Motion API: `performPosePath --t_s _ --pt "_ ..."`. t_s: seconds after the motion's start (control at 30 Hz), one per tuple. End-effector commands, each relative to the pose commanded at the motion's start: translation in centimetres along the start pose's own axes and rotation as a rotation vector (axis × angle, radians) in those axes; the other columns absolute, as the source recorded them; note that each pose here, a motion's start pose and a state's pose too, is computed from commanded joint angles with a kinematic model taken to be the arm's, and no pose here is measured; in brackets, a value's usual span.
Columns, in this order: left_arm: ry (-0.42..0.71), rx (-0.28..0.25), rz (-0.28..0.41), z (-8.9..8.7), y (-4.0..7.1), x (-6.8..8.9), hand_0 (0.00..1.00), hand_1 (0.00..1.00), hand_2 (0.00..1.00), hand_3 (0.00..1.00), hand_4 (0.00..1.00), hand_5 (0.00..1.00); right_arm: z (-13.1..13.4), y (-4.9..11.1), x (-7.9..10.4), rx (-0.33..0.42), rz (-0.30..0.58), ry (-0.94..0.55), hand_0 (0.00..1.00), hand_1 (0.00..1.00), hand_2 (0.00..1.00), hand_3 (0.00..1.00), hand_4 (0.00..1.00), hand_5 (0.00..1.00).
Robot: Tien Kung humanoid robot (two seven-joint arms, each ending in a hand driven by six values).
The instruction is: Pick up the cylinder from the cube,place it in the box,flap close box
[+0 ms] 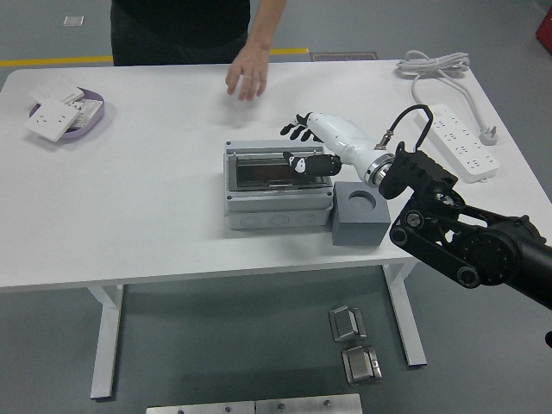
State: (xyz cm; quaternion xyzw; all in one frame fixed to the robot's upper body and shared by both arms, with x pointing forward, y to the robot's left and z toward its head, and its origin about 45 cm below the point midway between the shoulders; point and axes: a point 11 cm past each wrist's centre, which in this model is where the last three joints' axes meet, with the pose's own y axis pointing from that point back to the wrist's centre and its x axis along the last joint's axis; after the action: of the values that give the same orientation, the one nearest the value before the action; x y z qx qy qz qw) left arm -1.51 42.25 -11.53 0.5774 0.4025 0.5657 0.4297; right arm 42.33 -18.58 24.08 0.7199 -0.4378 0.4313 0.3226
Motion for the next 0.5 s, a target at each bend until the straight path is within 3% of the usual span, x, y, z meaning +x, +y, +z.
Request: performPosePath --t_s 0.3,0.5 --pt "0.012 0.028 -0.007 -1.2 0.0 -0.8 0.598 0.621 0.609 0.610 0.662 0.298 1.0 3.3 3.7 0.014 0.247 -0.187 0.574 0.628 0.653 0.698 0.585 0.274" --pt "0.014 0.027 -0.017 -1.4 0.0 -1.4 0.598 0.621 0.609 0.610 0.662 0.297 5.4 6.5 5.0 -0.069 0.419 -0.342 0.572 0.624 0.649 0.691 0.585 0.270"
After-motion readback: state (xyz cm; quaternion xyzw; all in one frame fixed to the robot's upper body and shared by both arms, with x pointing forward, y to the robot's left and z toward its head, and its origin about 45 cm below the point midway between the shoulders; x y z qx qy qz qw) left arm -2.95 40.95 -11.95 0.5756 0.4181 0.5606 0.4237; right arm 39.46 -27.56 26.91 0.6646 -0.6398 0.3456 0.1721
